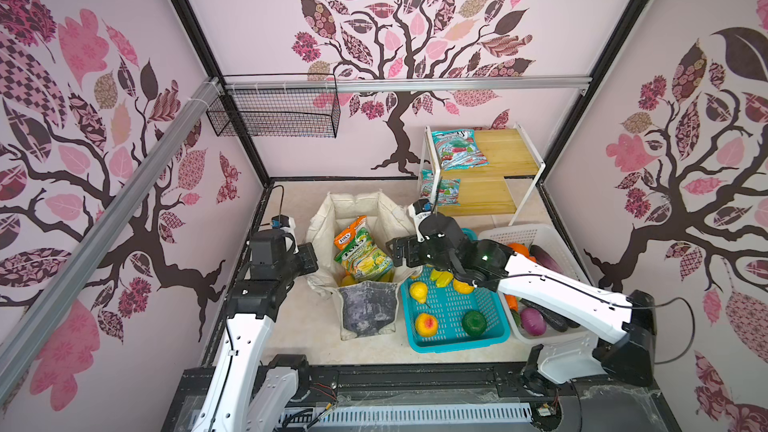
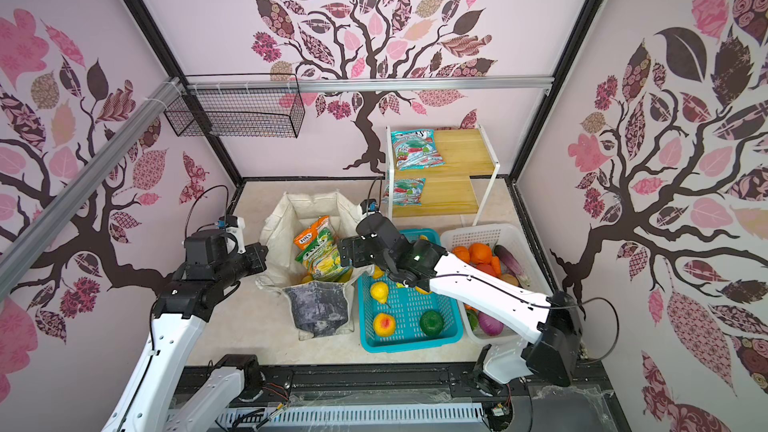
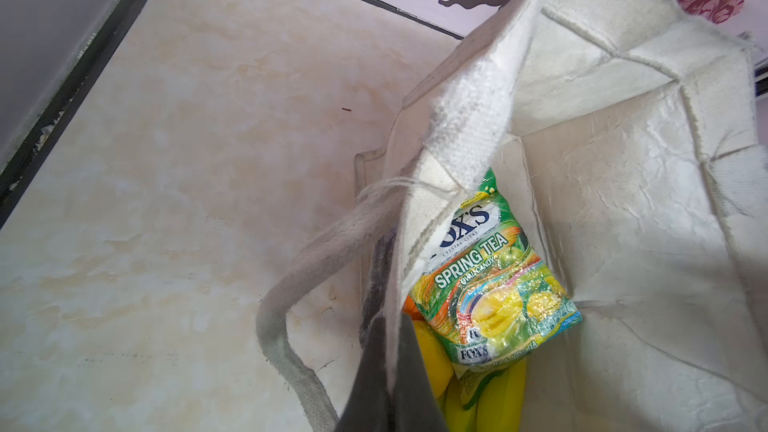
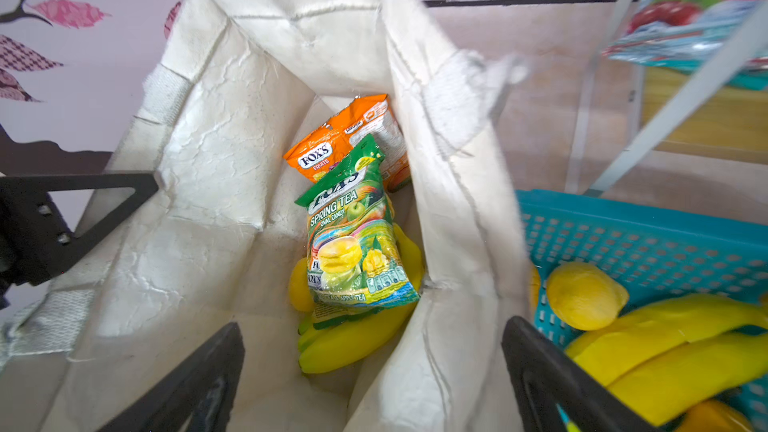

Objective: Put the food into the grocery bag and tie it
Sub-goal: 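Move the right gripper back over the white vegetable basket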

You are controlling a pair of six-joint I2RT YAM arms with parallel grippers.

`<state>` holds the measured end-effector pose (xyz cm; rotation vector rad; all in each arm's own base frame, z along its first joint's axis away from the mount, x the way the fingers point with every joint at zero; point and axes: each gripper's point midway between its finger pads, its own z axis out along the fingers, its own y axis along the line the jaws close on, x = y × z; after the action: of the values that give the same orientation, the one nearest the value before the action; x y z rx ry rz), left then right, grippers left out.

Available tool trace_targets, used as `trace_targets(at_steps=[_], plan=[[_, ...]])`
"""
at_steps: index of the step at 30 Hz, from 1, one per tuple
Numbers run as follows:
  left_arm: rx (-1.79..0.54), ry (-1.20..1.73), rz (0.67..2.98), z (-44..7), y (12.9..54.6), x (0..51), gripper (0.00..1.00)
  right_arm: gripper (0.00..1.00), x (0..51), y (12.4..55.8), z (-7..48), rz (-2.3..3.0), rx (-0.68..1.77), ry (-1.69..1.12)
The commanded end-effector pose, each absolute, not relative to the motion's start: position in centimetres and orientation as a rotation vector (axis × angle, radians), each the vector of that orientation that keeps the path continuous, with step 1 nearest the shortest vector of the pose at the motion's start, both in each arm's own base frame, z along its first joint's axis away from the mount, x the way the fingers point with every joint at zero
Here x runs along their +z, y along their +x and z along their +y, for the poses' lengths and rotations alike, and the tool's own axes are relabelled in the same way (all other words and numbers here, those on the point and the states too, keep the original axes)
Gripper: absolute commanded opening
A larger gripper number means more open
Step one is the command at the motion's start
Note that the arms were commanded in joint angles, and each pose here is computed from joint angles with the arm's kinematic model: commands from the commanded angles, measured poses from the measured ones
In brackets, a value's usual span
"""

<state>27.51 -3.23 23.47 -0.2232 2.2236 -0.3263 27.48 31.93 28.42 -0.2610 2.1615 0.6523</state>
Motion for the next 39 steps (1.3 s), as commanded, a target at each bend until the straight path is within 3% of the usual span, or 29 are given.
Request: trace_targets(at_steps=[1,7,12,16,33,36,39], plan=[[-0.326,-0.205,2.226,-3.3,27.7,22.9,0.00,1.00,31.5,27.4,28.0,2.059,0.594,-0.140],[-0.326,-0.203,2.225,-3.3,27.7,22.9,0.00,1.00,30.3,26.4,24.5,2.015,0.626,-0.230],[-0.320,-0.206,2.225,-3.2,27.6,22.9,0.00,0.99,27.3,27.6,18.6,2.002,0.600,-0.092],[-0.317,-0.206,2.227,-3.2,27.7,22.9,0.00,0.99,25.6,27.7,13.2,1.997,0.382,0.128],[-0.311,-0.206,2.222,-3.1,27.6,23.0,0.00,0.99,19.4,28.3,0.7,2.034,0.178,0.685],[-0.311,-0.207,2.221,-3.1,27.6,23.0,0.00,1.00,19.0,28.2,0.0,2.042,0.162,0.704],[-0.315,-0.204,2.221,-3.2,27.6,23.0,0.00,1.00,20.0,29.1,4.5,2.084,0.404,0.470]])
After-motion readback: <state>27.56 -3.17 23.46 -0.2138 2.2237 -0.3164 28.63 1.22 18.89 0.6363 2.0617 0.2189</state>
